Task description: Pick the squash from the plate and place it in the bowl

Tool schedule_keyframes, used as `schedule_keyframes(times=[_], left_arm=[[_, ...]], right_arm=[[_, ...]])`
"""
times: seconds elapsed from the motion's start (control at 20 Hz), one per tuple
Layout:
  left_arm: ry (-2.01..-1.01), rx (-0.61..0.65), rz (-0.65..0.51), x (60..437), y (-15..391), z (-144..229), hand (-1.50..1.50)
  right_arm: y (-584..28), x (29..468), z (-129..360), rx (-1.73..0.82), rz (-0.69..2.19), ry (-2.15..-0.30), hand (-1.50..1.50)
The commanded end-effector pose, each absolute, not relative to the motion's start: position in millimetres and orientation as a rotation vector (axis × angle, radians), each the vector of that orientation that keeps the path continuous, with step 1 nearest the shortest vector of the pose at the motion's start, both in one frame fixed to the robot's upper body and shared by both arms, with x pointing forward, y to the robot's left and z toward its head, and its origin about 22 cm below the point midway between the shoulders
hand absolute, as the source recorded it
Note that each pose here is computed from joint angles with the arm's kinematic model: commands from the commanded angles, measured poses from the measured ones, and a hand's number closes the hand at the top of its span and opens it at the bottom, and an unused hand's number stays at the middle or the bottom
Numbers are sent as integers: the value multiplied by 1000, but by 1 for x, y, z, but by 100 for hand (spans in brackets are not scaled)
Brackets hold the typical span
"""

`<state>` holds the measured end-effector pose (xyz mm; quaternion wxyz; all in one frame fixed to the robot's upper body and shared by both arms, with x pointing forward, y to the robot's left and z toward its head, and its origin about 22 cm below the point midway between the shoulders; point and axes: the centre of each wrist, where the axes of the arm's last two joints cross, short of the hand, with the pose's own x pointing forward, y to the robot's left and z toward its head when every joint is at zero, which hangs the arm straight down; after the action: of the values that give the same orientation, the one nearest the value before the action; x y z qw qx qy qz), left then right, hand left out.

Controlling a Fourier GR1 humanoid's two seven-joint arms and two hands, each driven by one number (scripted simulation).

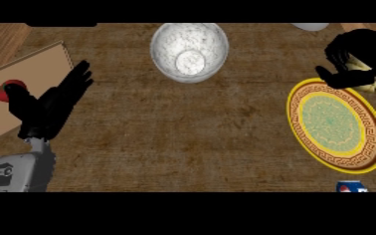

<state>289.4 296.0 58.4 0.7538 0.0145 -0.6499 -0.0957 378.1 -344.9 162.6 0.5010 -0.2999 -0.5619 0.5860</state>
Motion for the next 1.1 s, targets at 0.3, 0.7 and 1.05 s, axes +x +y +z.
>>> schedule_keyframes(times=[0.3, 0.7, 1.05], left_arm=[[-1413, 44, -178, 300, 316, 63, 0], [-1422, 47, -204, 300, 308, 63, 0], [-1412, 16, -196, 287, 302, 64, 0]], right_arm=[[-313, 347, 277, -801, 1449, -1490, 150], [-254, 358, 295, -567, 1309, -1608, 150], [-190, 360, 313, -561, 1238, -1661, 150]])
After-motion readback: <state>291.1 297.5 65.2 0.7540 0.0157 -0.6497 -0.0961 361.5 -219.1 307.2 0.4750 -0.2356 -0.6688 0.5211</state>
